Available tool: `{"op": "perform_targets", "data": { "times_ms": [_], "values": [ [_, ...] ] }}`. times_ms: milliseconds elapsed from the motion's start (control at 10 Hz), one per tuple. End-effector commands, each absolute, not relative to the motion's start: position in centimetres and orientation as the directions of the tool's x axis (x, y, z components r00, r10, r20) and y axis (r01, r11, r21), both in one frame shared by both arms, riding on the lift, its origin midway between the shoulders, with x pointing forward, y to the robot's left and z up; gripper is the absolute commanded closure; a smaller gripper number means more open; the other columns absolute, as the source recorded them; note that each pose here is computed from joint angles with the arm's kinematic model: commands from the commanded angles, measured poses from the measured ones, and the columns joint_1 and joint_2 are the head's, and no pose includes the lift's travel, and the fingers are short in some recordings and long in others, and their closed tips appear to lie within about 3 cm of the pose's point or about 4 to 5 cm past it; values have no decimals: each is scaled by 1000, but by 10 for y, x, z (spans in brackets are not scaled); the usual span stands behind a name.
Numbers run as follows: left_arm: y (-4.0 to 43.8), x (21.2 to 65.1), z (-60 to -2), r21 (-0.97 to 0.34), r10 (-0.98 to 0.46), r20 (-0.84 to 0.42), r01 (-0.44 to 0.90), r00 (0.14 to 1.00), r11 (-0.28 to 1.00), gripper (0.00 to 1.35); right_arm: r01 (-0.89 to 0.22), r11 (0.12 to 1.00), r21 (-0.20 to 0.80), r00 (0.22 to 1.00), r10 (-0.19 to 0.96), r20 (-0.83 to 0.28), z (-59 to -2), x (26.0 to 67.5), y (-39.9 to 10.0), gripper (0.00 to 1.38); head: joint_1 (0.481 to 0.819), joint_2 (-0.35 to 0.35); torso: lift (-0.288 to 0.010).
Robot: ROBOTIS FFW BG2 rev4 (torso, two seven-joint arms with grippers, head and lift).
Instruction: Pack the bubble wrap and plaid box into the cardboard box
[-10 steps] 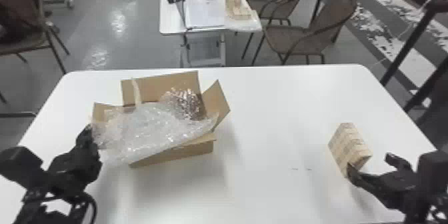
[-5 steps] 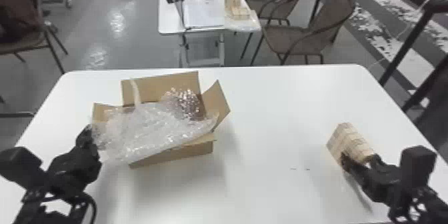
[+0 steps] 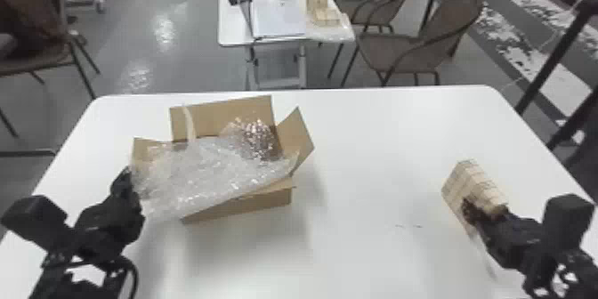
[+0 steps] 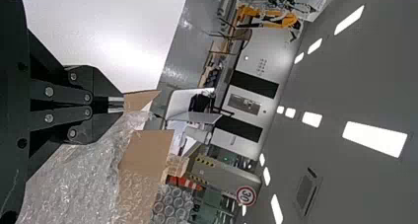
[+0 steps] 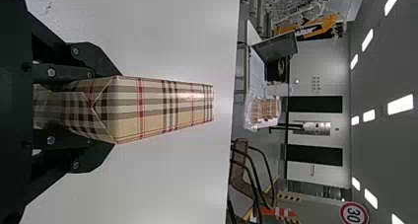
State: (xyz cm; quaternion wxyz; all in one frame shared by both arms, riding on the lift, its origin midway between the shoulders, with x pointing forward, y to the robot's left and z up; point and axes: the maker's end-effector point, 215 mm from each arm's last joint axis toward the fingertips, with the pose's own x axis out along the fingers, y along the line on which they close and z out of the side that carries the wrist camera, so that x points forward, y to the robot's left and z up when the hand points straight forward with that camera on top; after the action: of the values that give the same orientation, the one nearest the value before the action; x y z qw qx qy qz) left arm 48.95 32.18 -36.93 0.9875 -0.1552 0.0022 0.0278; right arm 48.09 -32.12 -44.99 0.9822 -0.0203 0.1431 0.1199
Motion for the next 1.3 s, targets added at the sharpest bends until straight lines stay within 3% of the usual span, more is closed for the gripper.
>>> {"op": "perform_targets", "data": {
  "times_ms": [0, 300, 500, 900, 1000, 1200],
  "values": [
    [322, 489, -370, -307, 54, -14, -55, 998, 950, 1204, -268, 963, 13, 938, 264, -226, -424, 485, -302, 1018, 695, 0, -120],
    [319, 492, -369, -310, 49, -12, -50, 999, 949, 1204, -380, 924, 40, 923, 381, -40, -322, 515, -235, 1018, 695, 45, -120],
    [315, 493, -371, -314, 42, -14, -44, 999, 948, 1205, -497, 847, 190, 864, 504, 12, -289, 527, -169, 1018, 695, 100, -120],
    [307, 499, -371, -319, 26, -15, -29, 1000, 947, 1204, -754, 557, 348, 608, 793, 48, -269, 521, -59, 1018, 695, 227, -120],
    [305, 500, -372, -320, 23, -16, -27, 1000, 947, 1204, -800, 441, 407, 519, 849, 98, -267, 514, -32, 1018, 695, 243, -120],
    [302, 505, -370, -318, 11, -12, -14, 1000, 948, 1204, -826, 321, 463, 426, 894, 140, -262, 507, 3, 1018, 695, 296, -120]
  ]
}}
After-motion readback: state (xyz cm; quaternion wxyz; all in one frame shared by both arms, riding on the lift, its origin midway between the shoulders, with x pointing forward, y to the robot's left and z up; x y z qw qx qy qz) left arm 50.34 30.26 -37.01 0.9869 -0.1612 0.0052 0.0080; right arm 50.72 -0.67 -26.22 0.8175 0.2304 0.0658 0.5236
